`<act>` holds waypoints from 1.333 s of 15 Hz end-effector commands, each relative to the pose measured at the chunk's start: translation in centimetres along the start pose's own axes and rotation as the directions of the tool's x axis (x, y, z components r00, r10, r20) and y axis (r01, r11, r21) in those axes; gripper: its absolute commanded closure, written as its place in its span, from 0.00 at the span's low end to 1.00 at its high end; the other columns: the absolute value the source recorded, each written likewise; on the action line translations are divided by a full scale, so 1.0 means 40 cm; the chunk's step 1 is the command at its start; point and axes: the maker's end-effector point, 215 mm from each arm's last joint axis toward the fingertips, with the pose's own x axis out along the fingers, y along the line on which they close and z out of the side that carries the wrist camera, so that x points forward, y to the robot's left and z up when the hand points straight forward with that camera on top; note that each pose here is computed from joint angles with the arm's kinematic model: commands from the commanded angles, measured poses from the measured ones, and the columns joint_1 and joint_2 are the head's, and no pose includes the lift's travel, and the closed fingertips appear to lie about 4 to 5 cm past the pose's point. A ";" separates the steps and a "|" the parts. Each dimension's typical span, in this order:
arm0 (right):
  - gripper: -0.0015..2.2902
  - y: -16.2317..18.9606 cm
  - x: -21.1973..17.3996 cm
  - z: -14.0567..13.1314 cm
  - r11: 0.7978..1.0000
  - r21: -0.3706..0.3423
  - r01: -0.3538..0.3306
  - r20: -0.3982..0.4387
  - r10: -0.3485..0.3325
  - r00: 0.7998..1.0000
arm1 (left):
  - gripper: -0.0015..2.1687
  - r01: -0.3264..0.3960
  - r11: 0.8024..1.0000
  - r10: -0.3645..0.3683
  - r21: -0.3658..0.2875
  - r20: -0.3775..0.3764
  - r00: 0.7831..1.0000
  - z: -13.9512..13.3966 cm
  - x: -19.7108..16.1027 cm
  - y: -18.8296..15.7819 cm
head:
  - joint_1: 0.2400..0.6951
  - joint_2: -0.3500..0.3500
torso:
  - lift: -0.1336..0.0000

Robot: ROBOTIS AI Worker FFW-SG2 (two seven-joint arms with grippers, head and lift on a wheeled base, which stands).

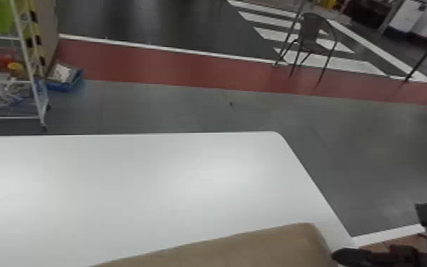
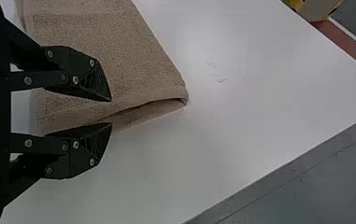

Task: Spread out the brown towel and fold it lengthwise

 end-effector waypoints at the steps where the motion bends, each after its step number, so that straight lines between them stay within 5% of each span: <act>1: 0.36 -0.010 -0.006 -0.012 1.000 -0.001 0.015 -0.009 -0.015 1.000 | 0.58 0.011 1.000 -0.011 0.000 0.000 1.000 -0.001 0.000 -0.006 | 1.00 0.00 | 0.09; 13: 0.46 0.008 0.011 -0.015 1.000 0.002 -0.010 -0.008 0.010 1.000 | 0.58 0.012 1.000 -0.012 0.006 0.002 1.000 0.001 0.003 -0.008 | 1.00 0.00 | 0.09; 14: 0.54 0.012 0.010 -0.009 1.000 0.005 -0.018 0.001 0.018 1.000 | 0.58 0.010 1.000 -0.010 0.007 0.001 1.000 0.000 0.001 -0.006 | 1.00 0.00 | 0.09; 20: 0.54 0.055 -0.032 0.100 0.998 -0.013 -0.067 0.110 0.068 0.992 | 0.58 -0.006 1.000 0.006 0.026 0.003 1.000 0.013 -0.010 0.014 | 1.00 0.00 | 0.09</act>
